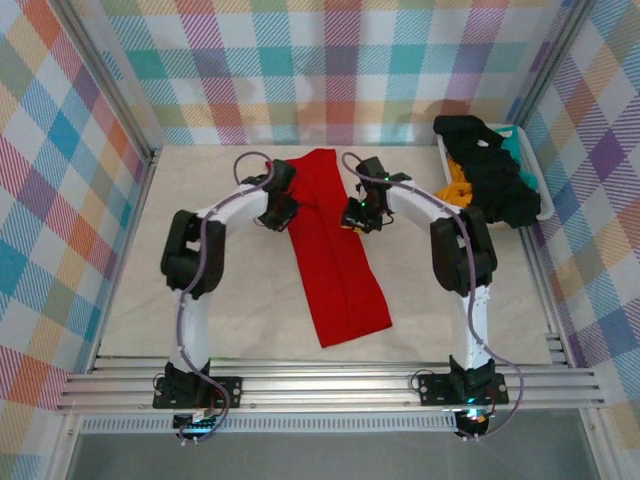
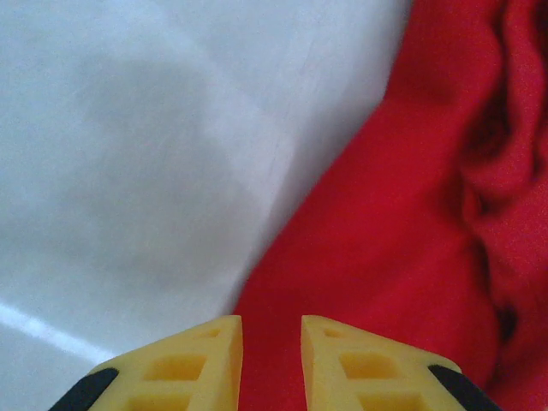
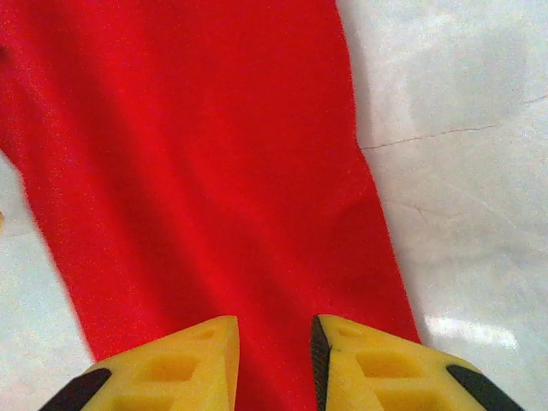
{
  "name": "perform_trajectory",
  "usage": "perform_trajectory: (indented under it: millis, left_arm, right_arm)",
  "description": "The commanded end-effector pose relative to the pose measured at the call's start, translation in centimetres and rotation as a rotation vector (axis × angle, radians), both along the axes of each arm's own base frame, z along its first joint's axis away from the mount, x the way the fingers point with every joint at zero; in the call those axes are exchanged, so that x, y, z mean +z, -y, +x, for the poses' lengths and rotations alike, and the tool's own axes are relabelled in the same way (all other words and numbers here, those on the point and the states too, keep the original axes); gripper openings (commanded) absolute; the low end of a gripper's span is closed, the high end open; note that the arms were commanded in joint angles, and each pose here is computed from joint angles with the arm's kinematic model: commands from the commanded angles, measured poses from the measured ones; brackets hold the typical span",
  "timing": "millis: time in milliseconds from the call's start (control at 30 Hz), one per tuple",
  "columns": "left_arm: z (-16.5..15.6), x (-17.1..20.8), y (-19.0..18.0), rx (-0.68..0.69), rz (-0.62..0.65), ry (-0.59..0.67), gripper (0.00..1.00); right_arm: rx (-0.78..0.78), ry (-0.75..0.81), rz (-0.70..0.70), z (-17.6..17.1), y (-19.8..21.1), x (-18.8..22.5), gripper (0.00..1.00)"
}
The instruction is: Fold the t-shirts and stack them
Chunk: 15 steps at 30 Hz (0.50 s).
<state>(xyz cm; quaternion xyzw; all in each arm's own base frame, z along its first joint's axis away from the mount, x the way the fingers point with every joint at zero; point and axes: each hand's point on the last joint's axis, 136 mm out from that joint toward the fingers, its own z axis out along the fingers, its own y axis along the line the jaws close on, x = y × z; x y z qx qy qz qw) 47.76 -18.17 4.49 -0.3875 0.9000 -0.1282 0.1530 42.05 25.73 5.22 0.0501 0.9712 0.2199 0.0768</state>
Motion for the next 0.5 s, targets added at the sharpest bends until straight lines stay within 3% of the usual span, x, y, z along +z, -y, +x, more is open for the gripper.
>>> perform_trajectory:
  millis: [0,300,467]
  left_arm:
    - [2.8,0.4,-0.8,0.009,0.035,0.017,0.25]
    - [7.0,-3.1,2.8,-0.119,-0.039,0.04,0.27]
    - [9.1,-2.2,3.1,-0.141,-0.015,0.052,0.25]
  right_arm:
    - [0.03,-0.067,0.015,-1.2,-0.8,-1.0,0.29]
    - [-0.059,-0.207,0.028,-6.0,-1.2,-4.3,0.31]
    - [-0.117,-0.186,-0.018,-5.6,0.1,-4.3,0.32]
